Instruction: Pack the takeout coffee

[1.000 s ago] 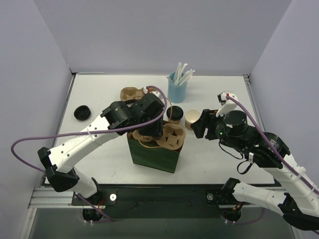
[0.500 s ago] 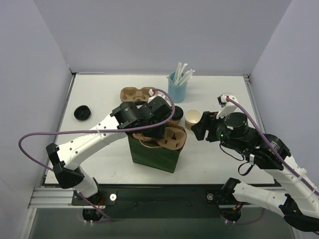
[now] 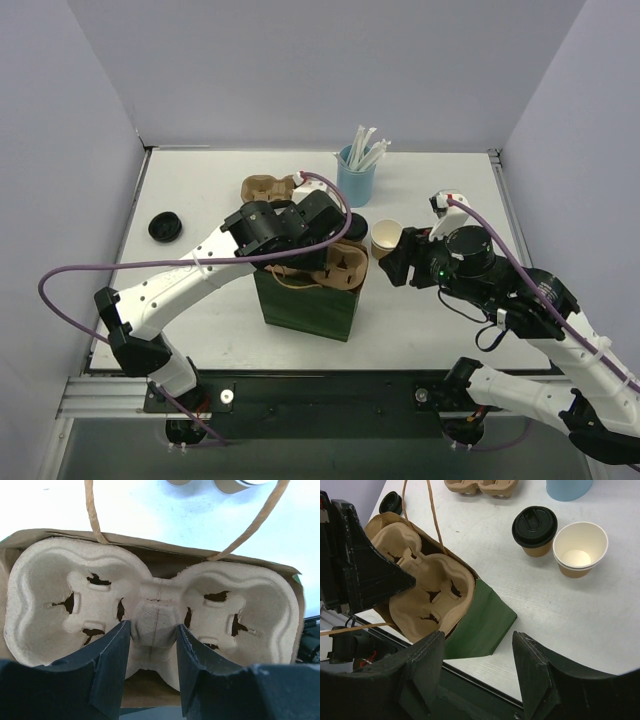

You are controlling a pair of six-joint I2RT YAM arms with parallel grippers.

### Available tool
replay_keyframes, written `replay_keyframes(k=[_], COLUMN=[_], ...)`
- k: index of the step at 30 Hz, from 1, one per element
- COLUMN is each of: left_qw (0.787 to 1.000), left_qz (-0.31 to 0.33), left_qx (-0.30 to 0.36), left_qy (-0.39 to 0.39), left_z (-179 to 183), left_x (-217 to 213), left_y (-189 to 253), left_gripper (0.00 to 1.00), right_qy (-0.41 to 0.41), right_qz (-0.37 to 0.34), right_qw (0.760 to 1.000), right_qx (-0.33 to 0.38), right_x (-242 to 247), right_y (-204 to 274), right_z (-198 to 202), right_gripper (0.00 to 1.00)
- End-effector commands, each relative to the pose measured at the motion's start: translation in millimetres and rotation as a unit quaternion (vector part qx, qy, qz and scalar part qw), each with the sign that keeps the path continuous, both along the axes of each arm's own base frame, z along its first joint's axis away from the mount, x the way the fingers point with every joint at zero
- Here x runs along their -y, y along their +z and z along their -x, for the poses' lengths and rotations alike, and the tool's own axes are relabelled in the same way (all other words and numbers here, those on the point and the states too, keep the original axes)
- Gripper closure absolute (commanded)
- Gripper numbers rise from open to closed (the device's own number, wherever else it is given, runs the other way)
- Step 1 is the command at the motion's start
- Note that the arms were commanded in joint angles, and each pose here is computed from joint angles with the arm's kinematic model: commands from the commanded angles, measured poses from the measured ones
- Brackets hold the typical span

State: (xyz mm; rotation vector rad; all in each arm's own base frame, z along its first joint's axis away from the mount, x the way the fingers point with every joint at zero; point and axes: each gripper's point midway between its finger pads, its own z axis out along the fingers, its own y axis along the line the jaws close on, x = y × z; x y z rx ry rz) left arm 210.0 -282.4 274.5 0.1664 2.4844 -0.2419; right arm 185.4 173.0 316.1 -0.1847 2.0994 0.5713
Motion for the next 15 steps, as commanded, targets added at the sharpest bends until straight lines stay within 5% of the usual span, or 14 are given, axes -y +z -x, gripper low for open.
replay_keyframes(k=[1, 15], left_qw=[0.999, 0.998], left_qz=[-0.001, -0.011], left_qx=[0.011, 0.015], left_qy=[0.044, 0.063], left_z=[-3.5, -5.5], left_x=[-10.6, -17.6], left_y=[-3.6, -15.7], left_gripper=[0.61, 0.62], right_qy=[0.002, 0.046], right_qz=[0.004, 0.002], right_qw=[1.0, 0.998], right_qx=[-0.012, -0.046], right_x=[-0.9, -19.1], right_y=[-7.1, -20.2], right_z=[0.9, 10.6], right_gripper=[0.43, 0.45])
